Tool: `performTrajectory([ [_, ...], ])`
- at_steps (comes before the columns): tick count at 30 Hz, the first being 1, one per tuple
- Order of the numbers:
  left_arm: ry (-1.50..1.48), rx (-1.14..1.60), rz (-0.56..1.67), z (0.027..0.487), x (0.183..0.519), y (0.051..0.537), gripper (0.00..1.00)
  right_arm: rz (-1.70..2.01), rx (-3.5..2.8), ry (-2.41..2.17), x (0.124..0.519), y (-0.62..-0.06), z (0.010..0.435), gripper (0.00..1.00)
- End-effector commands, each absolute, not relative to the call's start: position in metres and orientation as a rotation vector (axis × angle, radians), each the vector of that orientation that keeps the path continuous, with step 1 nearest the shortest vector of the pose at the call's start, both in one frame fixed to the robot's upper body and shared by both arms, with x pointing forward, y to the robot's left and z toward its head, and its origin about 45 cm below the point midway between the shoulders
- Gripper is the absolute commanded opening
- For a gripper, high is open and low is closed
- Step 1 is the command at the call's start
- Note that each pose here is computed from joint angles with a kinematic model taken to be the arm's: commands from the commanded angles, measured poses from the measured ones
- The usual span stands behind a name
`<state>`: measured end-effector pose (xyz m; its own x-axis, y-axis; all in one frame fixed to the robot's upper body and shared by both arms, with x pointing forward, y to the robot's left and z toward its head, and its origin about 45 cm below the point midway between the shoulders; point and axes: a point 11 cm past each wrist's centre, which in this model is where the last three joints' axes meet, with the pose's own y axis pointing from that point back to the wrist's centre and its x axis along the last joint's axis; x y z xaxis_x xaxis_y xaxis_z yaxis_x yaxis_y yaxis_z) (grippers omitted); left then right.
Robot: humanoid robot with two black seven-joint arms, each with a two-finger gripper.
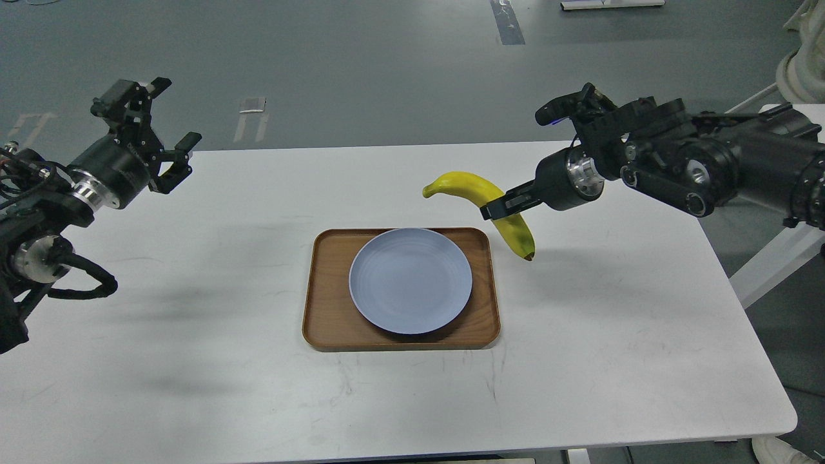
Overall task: Place banana on plate with both arms
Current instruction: 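Carry the banana over the plate and lower it onto the plate, then release the banana and raise the right gripper away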
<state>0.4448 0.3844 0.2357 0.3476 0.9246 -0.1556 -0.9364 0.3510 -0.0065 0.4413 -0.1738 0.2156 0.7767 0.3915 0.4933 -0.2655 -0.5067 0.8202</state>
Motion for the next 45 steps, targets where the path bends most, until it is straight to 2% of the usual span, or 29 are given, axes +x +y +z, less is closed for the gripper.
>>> performTrajectory([
  [1,0.135,-0.106,1.194,0.237,0.444,0.38,0.98,0.808,1.94,0.158,0.434,-0.149,0.201,0.13],
  [7,0.131,-0.105,1.195,0.239,0.444,0.382,0.98,0.811,1.939,0.212,0.425,-0.13,0.185,0.16],
  [14,0.128,-0.105,1.197,0.241,0.443,0.384,0.98,0.778,1.994,0.211,0.417,-0.112,0.172,0.23],
  [17,0.128,-0.105,1.197,0.241,0.443,0.384,0.98,0.78,1.997,0.193,0.42,-0.111,0.174,0.36],
  [19,0.128,-0.105,1.197,0.241,0.443,0.384,0.98,0.779,1.996,0.192,0.42,-0.112,0.173,0.38],
  [20,0.128,-0.105,1.197,0.241,0.443,0.384,0.98,0.776,1.997,0.187,0.42,-0.113,0.172,0.45],
  [22,0.128,-0.105,1.197,0.241,0.443,0.384,0.98,0.774,1.997,0.187,0.42,-0.113,0.172,0.49],
  [24,0.128,-0.105,1.197,0.241,0.443,0.384,0.98,0.774,1.997,0.187,0.42,-0.113,0.172,0.59],
  [26,0.128,-0.105,1.197,0.241,0.443,0.384,0.98,0.774,1.997,0.187,0.42,-0.113,0.172,0.63],
  [32,0.128,-0.105,1.197,0.241,0.443,0.384,0.98,0.774,2.002,0.18,0.421,-0.112,0.173,0.94],
  [36,0.128,-0.104,1.197,0.24,0.443,0.384,0.98,0.771,2.025,0.085,0.436,-0.128,0.192,0.96],
  [41,0.13,-0.106,1.197,0.24,0.444,0.383,0.98,0.65,2.282,-0.333,0.468,-0.164,0.246,0.98],
  [45,0.132,-0.108,1.193,0.239,0.444,0.381,0.98,0.472,2.454,-0.631,0.475,-0.2,0.255,0.99],
])
